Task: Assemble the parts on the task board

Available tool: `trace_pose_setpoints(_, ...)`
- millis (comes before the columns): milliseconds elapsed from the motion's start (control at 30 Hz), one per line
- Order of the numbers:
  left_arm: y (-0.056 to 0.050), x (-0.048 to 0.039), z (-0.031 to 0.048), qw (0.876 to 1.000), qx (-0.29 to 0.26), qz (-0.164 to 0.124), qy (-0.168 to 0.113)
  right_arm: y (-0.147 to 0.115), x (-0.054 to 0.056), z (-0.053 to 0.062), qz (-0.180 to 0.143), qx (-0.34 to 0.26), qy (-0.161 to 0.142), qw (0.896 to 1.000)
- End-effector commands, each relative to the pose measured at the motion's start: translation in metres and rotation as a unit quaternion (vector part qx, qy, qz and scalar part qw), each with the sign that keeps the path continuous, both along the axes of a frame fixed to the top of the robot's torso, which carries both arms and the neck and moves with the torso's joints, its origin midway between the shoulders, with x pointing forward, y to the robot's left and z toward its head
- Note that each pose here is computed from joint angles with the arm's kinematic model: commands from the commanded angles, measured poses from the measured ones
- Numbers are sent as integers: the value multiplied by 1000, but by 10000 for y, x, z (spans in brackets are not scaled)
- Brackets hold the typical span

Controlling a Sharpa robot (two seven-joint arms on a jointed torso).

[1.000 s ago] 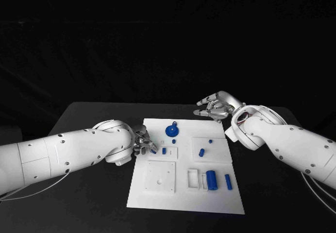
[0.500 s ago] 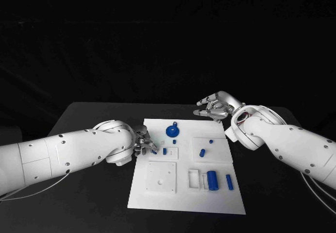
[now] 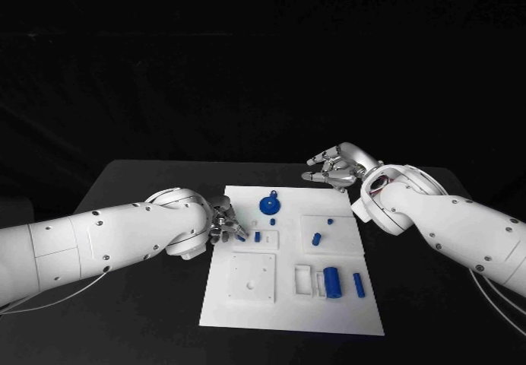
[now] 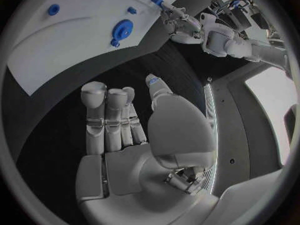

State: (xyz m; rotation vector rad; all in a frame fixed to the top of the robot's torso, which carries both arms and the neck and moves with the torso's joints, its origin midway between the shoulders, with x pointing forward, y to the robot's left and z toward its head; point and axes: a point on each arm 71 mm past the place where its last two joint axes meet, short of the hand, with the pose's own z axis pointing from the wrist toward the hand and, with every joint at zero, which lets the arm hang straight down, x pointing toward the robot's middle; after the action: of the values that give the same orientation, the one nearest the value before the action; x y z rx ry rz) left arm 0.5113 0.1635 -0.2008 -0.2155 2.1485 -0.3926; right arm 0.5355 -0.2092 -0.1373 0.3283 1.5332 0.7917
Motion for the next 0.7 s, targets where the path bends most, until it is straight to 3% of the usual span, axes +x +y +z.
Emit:
trace_pose_setpoints(33,-84,-72,-96,999,7,-27,21,19,-4,-1,8,0,0,1000)
trace_pose_setpoints(700,-99,-73,-95,999,6,-31,21,30,-4,-5,9,1,0,1000)
